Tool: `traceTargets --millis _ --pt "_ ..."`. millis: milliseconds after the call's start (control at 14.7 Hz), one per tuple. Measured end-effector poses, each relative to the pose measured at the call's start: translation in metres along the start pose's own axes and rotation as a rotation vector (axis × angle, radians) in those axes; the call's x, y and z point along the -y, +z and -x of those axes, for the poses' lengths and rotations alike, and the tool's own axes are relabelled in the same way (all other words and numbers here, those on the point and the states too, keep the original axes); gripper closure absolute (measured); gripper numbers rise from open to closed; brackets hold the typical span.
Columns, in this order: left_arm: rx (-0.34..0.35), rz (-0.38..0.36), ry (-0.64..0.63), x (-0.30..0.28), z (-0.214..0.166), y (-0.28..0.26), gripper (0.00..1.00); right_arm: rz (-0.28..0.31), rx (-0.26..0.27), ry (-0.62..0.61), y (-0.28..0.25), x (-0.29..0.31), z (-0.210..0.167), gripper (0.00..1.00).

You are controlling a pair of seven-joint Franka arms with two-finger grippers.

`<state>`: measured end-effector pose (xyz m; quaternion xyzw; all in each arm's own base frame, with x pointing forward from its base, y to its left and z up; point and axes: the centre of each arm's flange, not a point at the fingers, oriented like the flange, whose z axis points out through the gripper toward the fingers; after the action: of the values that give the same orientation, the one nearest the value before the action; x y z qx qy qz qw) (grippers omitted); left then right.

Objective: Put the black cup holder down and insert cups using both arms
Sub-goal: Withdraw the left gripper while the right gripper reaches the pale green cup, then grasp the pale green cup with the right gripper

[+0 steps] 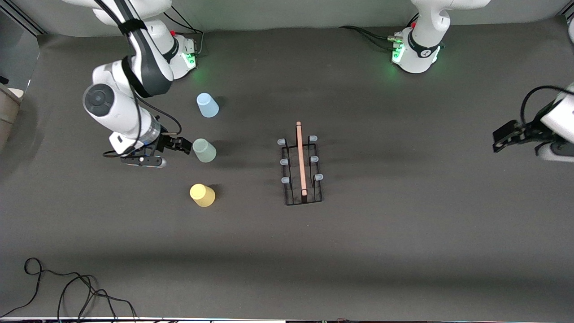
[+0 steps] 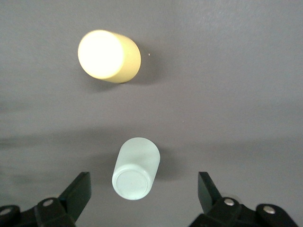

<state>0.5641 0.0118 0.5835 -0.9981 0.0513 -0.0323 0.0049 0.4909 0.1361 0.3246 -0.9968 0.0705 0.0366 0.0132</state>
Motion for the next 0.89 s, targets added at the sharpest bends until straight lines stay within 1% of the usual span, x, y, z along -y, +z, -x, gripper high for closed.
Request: traceTargets --millis 341,682,886 --pt "0.0 -0.004 -0.022 0.029 0.014 -0.011 0.0 0.021 0.018 0.007 0.05 0.017 0.002 0.0" --pt "-0.003 -0.004 -0.014 0.023 0.013 -0.01 0.0 0.045 0.051 0.002 0.091 0.02 0.003 0.0" --pt "-0.024 -0.007 -0.009 0.021 0.01 -0.014 0.0 0.047 0.081 0.014 0.105 0.022 0.007 0.0"
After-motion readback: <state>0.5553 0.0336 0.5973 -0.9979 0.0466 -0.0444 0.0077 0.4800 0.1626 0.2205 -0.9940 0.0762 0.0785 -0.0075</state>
